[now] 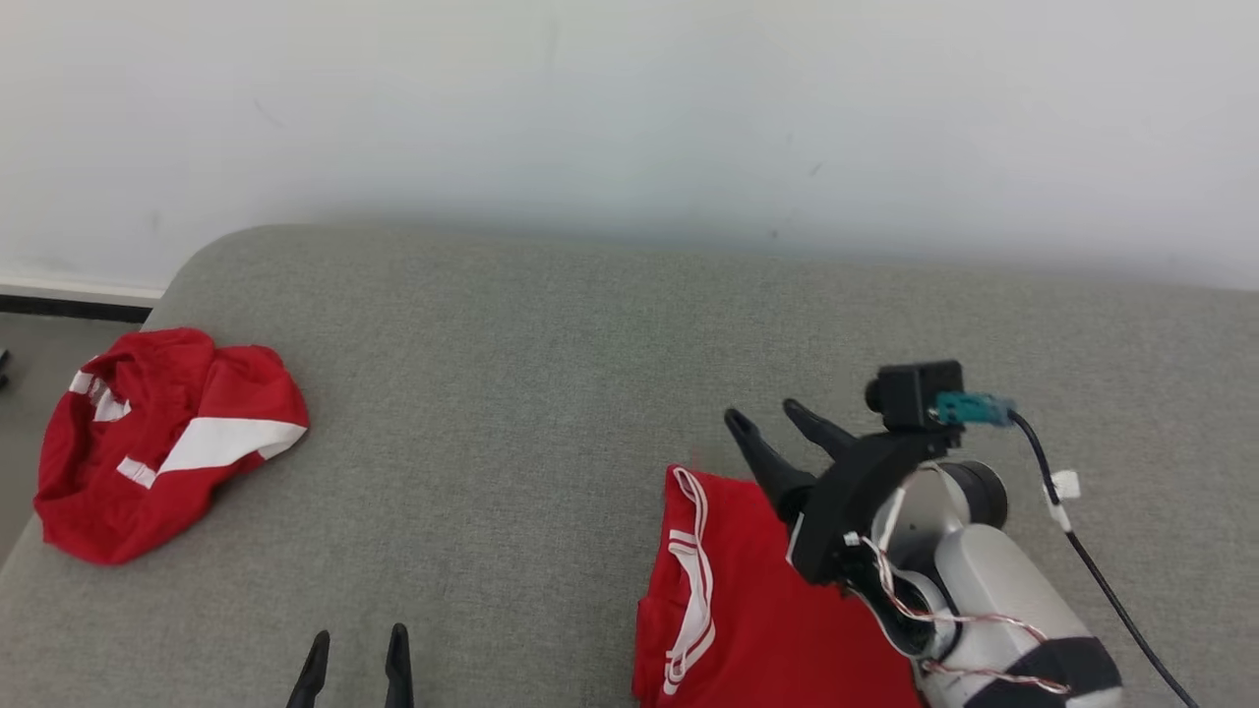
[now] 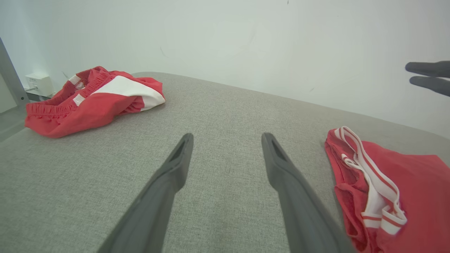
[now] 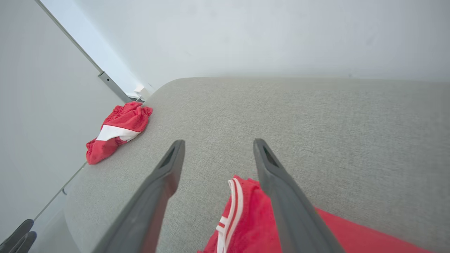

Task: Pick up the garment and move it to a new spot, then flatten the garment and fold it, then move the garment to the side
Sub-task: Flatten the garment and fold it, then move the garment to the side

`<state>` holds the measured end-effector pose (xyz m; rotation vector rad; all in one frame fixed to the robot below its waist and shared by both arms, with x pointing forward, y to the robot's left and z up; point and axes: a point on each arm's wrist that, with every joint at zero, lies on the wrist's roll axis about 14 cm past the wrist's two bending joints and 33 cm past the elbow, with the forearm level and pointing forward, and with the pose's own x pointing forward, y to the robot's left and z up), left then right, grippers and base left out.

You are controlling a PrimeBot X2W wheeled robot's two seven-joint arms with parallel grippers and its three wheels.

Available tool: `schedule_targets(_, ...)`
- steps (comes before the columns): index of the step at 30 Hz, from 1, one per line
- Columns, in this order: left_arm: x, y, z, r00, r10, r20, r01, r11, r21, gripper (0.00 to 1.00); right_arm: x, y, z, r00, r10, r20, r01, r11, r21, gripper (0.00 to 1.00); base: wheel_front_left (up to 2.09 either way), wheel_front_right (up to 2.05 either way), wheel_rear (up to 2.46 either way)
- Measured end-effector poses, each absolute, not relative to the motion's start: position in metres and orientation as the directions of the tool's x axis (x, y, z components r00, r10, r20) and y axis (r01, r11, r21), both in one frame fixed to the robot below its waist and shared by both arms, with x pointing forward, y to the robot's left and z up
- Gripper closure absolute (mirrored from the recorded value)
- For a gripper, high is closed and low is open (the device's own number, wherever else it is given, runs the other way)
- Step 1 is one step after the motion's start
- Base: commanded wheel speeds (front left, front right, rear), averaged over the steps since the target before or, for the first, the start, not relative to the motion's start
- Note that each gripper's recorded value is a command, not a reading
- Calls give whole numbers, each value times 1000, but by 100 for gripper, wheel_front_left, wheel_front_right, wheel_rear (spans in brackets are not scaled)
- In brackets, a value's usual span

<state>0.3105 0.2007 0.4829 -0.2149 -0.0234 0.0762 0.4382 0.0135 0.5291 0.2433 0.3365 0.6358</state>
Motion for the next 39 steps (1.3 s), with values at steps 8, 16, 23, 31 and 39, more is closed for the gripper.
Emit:
schedule_targets(8, 319, 195, 494, 997, 53, 54, -41, 978, -205, 0, 430, -78, 524, 897, 410, -165, -383, 907, 175, 0, 0, 0, 0)
schedule_targets(16, 330, 182, 501, 997, 6, 76, 10, 979, -202, 0, 397, -151, 520, 973, 216, -88, -205, 972, 111, 0, 0, 0, 0)
schedule_targets(23, 331, 180, 503, 997, -9, 82, 25, 981, -194, 0, 364, -175, 500, 983, 153, -101, -144, 986, 88, 0, 0, 0, 0)
schedule_targets(31, 322, 185, 496, 998, -14, 65, 25, 986, -168, 0, 340, -183, 484, 986, 137, -93, -130, 988, 83, 0, 0, 0, 0)
schedule_targets(39, 319, 187, 488, 999, -13, 39, 19, 986, -163, 0, 330, -185, 472, 987, 110, -114, -96, 988, 119, 0, 0, 0, 0)
